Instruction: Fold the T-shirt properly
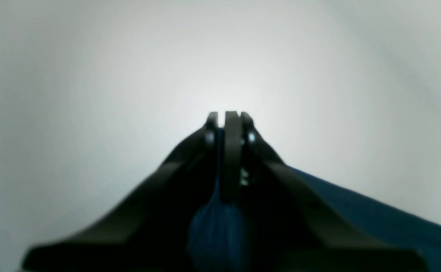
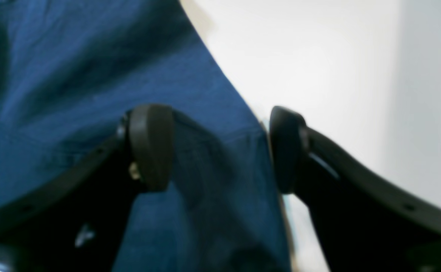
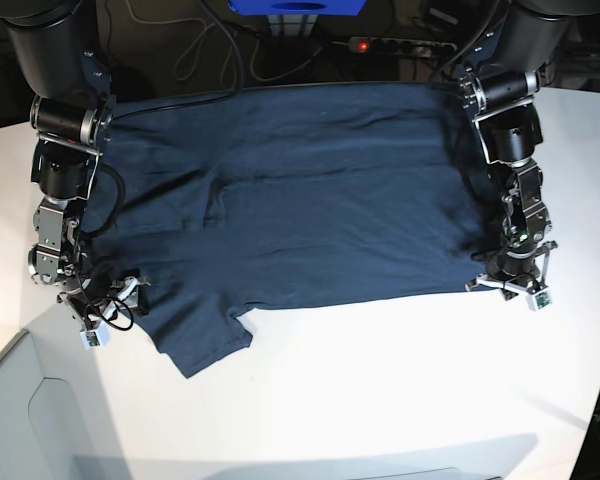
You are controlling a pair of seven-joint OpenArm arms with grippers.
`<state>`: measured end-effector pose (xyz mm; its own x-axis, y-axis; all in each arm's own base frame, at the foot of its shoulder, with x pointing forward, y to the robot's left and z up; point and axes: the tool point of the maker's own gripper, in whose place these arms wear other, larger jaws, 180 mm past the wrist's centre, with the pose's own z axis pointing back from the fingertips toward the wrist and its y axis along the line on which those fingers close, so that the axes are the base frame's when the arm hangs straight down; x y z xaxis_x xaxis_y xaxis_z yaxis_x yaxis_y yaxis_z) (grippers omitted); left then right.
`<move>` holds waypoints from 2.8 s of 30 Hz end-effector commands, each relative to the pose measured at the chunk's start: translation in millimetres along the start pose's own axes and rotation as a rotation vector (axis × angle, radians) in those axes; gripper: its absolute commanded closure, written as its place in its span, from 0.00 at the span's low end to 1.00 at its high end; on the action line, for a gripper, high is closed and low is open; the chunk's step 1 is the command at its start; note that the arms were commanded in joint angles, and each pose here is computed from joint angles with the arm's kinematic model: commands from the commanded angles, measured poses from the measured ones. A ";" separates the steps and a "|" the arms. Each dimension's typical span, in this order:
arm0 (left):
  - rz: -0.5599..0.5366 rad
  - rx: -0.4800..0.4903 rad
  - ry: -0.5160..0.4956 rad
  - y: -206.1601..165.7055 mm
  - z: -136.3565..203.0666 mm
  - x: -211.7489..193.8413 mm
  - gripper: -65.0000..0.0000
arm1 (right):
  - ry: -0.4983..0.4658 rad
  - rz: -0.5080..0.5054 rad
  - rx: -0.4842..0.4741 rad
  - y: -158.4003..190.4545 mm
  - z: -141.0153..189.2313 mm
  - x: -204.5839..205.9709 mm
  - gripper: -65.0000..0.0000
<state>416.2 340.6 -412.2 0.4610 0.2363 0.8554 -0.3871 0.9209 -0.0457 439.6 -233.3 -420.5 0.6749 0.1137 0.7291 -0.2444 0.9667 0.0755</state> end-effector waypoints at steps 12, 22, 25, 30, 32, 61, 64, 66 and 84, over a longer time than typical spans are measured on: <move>-0.031 -0.013 -0.158 -4.5 20.1 56.5 1.00 | -0.080 0.038 -0.033 -11.7 12.9 34.4 1.00; -0.058 -0.047 -0.265 -19.9 56.5 70.0 1.00 | -0.170 0.183 -0.088 -2.1 49.9 39.5 1.00; -0.077 -0.055 -0.296 -21.5 70.8 73.1 1.00 | -0.188 0.226 -0.098 4.4 62.5 35.5 1.00; -0.086 -0.070 -0.339 -27.1 91.5 76.8 1.00 | -0.211 0.282 -0.106 16.0 80.8 26.8 1.00; -0.095 -0.074 -0.354 -28.0 100.3 77.4 1.00 | -0.217 0.304 -0.107 21.5 88.4 23.0 1.00; 0.170 -0.104 -0.356 28.1 171.1 49.5 1.00 | -0.198 0.365 -0.113 27.7 145.4 -21.6 1.00; 0.190 -0.120 -0.365 25.8 177.0 52.1 1.00 | -0.195 0.340 -0.103 29.9 139.7 -24.6 1.00; 0.192 -0.126 -0.367 25.5 181.2 52.2 1.00 | -0.202 0.339 -0.103 30.4 139.1 -21.9 1.00; 0.181 -0.093 -0.252 38.0 184.8 5.7 1.00 | -0.136 0.337 -0.092 32.8 139.2 -47.6 0.99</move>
<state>251.5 316.9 -328.8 0.2176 0.3486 0.9116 -0.3805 0.8904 -0.2497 296.6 -239.1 -370.4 0.5083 0.3891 0.7682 -0.3548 0.9075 -0.2249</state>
